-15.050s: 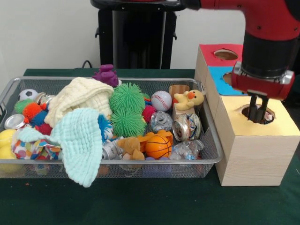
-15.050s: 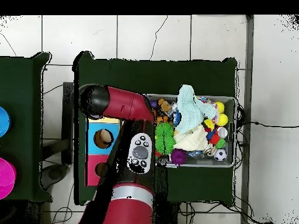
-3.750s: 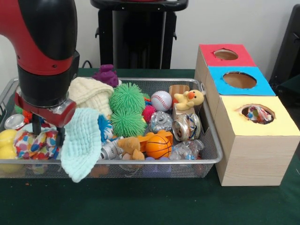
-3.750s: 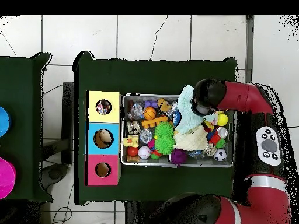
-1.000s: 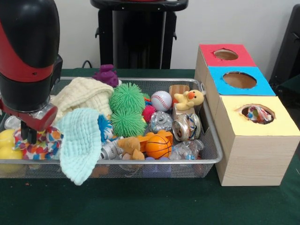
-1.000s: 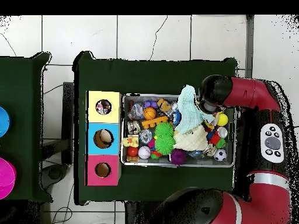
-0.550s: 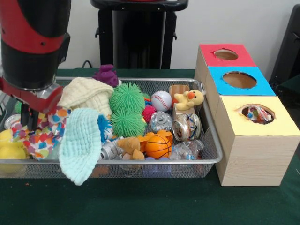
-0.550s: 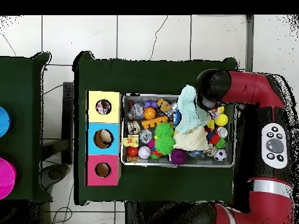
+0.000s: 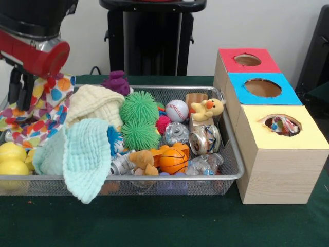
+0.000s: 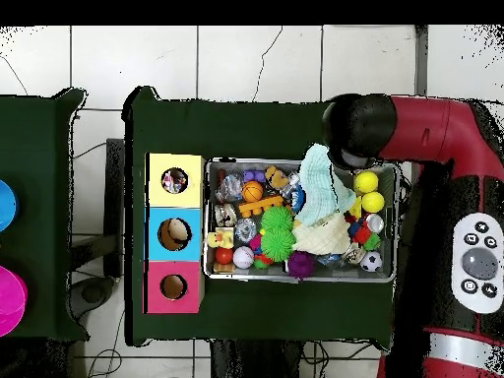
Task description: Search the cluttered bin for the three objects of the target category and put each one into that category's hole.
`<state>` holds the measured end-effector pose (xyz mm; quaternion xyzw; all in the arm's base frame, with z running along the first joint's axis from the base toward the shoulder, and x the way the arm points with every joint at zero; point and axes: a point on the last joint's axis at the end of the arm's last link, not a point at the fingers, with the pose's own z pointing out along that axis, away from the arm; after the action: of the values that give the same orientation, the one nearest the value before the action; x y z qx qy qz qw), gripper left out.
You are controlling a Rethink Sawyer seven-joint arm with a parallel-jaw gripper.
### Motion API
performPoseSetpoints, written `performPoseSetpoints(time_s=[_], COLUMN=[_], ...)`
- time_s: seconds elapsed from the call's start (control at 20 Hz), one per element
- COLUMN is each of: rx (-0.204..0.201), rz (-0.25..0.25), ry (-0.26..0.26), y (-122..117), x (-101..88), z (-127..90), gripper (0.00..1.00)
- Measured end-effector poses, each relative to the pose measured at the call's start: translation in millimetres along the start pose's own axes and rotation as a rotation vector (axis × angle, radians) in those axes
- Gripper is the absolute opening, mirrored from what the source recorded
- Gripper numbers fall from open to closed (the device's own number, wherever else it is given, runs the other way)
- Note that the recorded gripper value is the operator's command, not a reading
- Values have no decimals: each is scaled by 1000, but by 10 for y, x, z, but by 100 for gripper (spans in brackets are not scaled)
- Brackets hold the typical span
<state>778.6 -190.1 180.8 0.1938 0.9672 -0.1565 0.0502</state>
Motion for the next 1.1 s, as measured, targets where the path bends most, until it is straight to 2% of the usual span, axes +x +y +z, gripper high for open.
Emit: performPoseSetpoints(time_s=[0.3, 0.55, 1.1], rx=[-41, -84, -162], rz=[19, 28, 2], ry=[-29, -27, 27], y=[104, 263, 860], x=[-84, -92, 57], z=[-336, -462, -728], gripper=[0, 0, 0])
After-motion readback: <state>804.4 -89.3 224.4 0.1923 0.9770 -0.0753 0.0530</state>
